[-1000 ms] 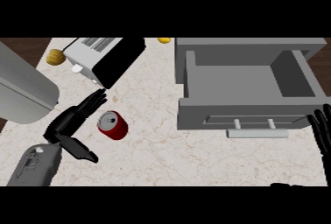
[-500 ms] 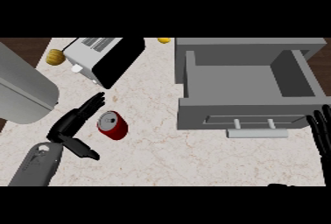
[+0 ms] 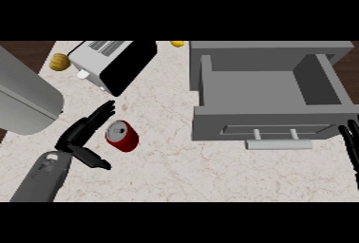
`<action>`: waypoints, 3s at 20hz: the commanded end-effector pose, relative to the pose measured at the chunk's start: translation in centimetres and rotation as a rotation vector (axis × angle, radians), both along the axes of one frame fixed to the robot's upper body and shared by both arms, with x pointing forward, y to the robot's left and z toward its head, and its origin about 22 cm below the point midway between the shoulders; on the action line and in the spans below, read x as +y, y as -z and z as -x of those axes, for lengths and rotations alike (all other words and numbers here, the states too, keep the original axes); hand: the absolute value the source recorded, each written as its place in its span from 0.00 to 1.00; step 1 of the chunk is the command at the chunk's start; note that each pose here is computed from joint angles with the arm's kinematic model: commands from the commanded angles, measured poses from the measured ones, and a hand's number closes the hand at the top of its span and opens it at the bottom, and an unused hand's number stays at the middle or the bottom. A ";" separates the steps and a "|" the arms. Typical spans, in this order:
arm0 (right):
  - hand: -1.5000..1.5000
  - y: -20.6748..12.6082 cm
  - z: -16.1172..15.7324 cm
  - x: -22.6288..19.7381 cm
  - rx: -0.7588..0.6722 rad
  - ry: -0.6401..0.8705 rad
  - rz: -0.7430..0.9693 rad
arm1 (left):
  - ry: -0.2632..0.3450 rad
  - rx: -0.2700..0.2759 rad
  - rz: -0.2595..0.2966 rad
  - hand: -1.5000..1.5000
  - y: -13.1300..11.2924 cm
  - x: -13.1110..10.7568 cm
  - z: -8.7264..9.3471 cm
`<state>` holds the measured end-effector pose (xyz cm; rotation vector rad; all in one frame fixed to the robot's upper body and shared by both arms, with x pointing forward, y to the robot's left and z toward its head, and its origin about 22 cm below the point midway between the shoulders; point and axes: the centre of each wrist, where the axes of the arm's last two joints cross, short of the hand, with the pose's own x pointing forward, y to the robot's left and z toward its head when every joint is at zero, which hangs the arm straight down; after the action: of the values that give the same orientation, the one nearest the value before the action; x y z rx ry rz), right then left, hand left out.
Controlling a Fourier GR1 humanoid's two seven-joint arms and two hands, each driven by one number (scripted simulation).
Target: Pick up the can, place it into the drawer and close the drawer
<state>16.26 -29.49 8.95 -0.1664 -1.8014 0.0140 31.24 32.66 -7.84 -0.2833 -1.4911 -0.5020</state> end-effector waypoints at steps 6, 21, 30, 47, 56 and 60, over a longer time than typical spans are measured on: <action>0.00 -0.6 -0.4 -0.9 0.008 0.015 -0.005 | 0.046 -0.024 0.038 0.00 2.4 -2.3 0.8; 0.00 -1.1 1.2 0.1 -0.002 0.005 -0.007 | 0.064 0.011 0.054 0.00 1.5 -6.2 -1.4; 0.00 -1.0 3.0 0.6 -0.004 -0.010 -0.010 | 0.120 -0.014 0.093 1.00 2.5 -7.9 -1.3; 0.00 -1.1 2.3 0.2 -0.019 0.033 -0.028 | -0.170 -0.054 0.230 1.00 -0.7 -7.6 -2.1; 0.00 -0.7 2.8 -0.7 -0.026 0.045 -0.025 | -0.545 -0.132 0.214 1.00 -3.8 -7.9 0.0; 0.00 -0.6 3.4 -1.4 -0.024 0.034 -0.025 | -0.512 -0.210 0.196 1.00 -7.8 -11.2 -1.9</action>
<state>13.42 -30.27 9.77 -0.1873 -1.8191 -0.0380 33.04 24.15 -2.13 -0.0271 -1.6968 0.0215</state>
